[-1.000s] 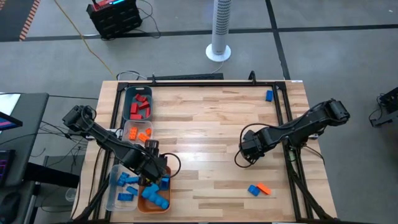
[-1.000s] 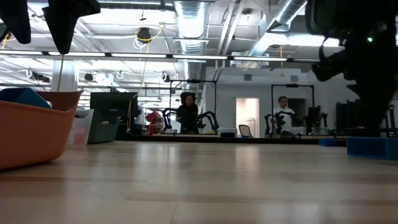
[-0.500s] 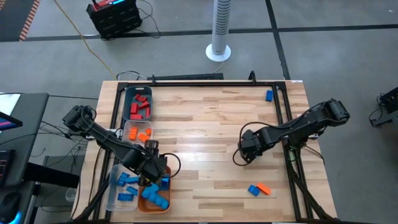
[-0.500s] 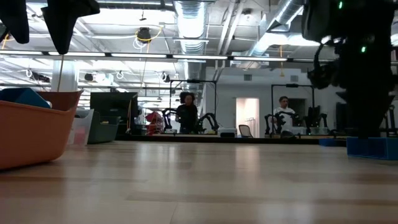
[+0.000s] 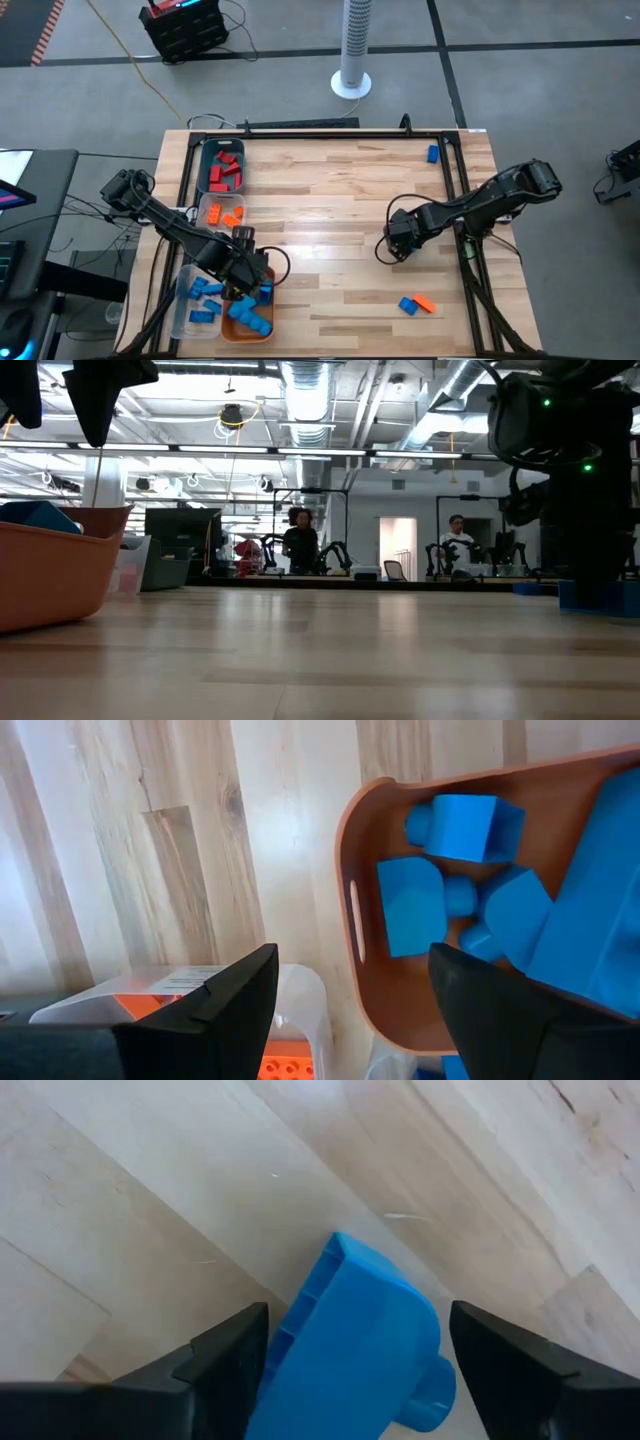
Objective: Sort blocks
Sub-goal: Put the light blue game piece into the orange bin
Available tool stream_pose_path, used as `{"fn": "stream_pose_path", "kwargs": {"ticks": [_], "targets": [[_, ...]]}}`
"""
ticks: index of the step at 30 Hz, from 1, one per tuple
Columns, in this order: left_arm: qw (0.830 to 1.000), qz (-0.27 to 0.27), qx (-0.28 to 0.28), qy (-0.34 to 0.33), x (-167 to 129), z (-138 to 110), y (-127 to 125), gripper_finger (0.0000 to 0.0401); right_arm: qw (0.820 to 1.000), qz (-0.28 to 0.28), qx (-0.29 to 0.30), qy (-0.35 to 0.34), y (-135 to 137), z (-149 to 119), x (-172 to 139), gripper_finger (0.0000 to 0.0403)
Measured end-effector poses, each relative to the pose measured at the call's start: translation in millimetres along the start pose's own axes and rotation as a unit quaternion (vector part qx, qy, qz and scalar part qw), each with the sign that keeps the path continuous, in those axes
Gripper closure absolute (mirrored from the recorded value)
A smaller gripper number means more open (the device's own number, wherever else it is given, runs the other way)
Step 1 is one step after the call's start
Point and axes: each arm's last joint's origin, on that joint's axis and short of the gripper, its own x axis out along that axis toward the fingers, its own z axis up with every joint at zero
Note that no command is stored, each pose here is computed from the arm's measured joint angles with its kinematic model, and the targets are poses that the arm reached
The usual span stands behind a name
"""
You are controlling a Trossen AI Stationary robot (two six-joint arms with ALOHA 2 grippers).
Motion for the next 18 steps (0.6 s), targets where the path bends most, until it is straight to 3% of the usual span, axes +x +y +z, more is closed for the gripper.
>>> {"fn": "stream_pose_path", "kwargs": {"ticks": [7, 15, 18], "targets": [[1.000, -0.004, 0.008, -0.010, 0.0, 2.0, -0.9, 0.0150, 1.000, 0.001, -0.015, -0.001, 0.3, 0.2, -0.1, 0.0155], [0.999, 0.002, 0.025, -0.030, -0.2, 5.2, -1.5, 0.0150, 0.997, 0.033, -0.055, -0.030, 7.0, 4.9, -1.4, 0.0255], [0.999, 0.002, 0.025, -0.030, -0.1, 5.2, -1.4, 0.0150, 0.996, 0.046, -0.065, -0.043, 10.2, 7.2, -2.7, 0.0269]]}}
